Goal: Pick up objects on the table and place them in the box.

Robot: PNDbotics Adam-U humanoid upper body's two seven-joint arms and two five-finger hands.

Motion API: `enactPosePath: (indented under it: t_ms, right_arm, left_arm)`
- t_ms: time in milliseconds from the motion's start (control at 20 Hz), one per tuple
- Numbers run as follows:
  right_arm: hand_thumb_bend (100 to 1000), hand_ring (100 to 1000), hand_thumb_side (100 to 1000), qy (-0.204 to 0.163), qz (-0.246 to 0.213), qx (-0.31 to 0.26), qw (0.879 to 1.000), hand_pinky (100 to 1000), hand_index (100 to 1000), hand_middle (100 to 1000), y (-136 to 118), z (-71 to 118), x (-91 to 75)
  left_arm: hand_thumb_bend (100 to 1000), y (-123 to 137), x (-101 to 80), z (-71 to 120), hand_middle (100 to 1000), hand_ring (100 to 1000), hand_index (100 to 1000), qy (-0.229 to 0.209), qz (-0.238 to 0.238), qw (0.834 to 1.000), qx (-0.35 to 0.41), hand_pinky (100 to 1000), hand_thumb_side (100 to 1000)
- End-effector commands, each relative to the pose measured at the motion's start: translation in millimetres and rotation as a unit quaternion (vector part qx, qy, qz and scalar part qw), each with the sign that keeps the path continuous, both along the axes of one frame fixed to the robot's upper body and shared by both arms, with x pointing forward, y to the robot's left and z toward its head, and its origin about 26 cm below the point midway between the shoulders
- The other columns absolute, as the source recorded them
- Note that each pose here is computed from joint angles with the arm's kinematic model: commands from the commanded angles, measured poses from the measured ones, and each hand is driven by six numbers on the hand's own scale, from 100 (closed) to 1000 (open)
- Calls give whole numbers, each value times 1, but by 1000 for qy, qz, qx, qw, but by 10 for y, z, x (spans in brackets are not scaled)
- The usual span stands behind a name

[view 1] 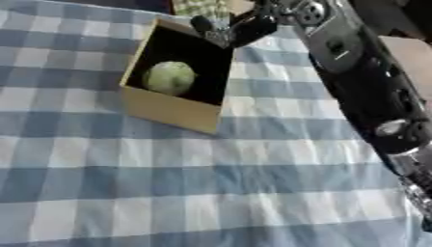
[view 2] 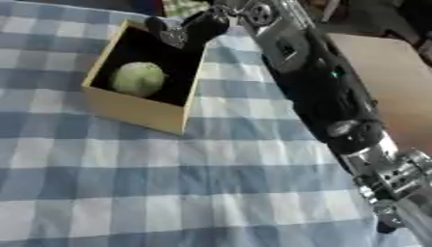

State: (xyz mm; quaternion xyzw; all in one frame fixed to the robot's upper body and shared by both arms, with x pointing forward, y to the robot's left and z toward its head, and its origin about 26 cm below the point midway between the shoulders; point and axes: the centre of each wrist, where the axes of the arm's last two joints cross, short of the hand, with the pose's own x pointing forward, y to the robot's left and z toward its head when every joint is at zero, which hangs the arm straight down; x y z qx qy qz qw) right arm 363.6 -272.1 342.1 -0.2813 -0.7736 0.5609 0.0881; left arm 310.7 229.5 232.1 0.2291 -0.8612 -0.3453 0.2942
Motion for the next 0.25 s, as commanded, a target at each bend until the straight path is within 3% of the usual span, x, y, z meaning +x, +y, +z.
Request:
enactPosePath:
  t_ms: [50,100,200,250]
  right_arm:
    - [100,794,100,-46,6,31,998,836,893,742,-121,222,-259]
    - [100,789,100,-50,8,43,998,833,887,736,-150,223,-313]
    - [100,770,281,-58,12,68,996,821,867,708,-202,213,-417]
    - [100,769,315,-63,21,89,994,820,866,709,-216,204,-492]
  left_arm:
    - [100,46,-25,68,589,522,672,-22,7,1000,-7,329,846]
    - [100,57,-25,67,588,522,671,-26,8,1000,-12,329,845]
    - [100,74,-27,60,588,521,670,-33,12,999,-24,330,843]
    - [100,82,-28,54,587,521,670,-36,14,999,-29,330,842]
